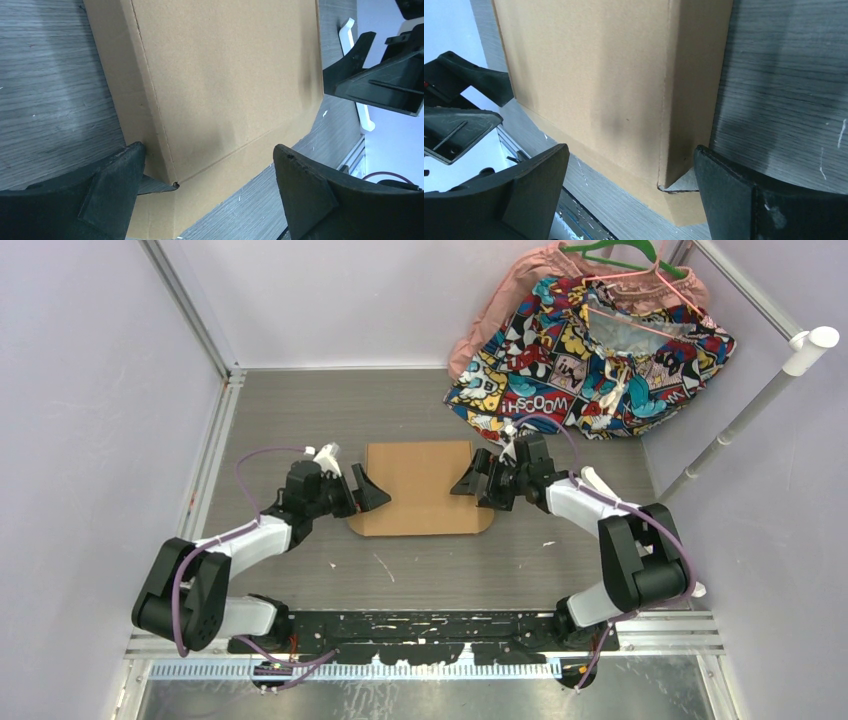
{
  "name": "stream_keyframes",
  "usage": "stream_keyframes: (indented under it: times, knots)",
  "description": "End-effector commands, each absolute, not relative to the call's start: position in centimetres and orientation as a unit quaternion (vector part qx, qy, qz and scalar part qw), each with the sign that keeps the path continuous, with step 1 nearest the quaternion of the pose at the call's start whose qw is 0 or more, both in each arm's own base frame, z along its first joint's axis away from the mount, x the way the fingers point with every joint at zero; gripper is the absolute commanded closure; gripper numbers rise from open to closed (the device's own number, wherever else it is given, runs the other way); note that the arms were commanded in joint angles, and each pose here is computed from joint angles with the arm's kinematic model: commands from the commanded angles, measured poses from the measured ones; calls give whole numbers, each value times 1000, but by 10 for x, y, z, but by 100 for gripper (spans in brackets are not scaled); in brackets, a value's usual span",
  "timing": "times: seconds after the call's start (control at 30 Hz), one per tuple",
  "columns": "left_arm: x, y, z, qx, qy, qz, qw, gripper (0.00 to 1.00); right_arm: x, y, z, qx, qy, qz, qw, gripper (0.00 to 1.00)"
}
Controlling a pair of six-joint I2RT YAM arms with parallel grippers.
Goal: Fold the paper box
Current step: Close the paper box at the center of the board.
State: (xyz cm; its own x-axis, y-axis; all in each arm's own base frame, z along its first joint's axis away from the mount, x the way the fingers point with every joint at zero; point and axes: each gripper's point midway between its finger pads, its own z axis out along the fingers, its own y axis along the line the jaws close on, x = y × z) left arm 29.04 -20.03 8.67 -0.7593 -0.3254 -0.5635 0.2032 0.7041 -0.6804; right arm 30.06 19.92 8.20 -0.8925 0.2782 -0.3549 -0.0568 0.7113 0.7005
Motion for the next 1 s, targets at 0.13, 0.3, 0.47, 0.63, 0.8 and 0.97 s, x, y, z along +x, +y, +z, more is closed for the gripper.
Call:
stream_keyframes:
  times: [0.13, 0.3, 0.47, 0.63, 0.8, 0.97]
  knots:
    - [294, -207, 101, -17, 837, -410, 363, 0, 310, 209, 97, 55, 878, 410, 239, 0]
    - [292, -209, 105, -15, 834, -416, 362, 0, 309, 212, 104, 49, 875, 418, 239, 0]
    - [289, -209, 103, -11, 836, -416, 358, 0, 308, 211, 102, 49, 876, 418, 235, 0]
    - [286, -210, 112, -6, 832, -422, 359, 0, 309, 213, 111, 44, 872, 423, 243, 0]
    - [284, -209, 127, -1, 830, -424, 364, 0, 305, 213, 122, 43, 871, 426, 240, 0]
    - [281, -208, 142, 5, 826, -425, 370, 0, 302, 214, 138, 37, 867, 433, 244, 0]
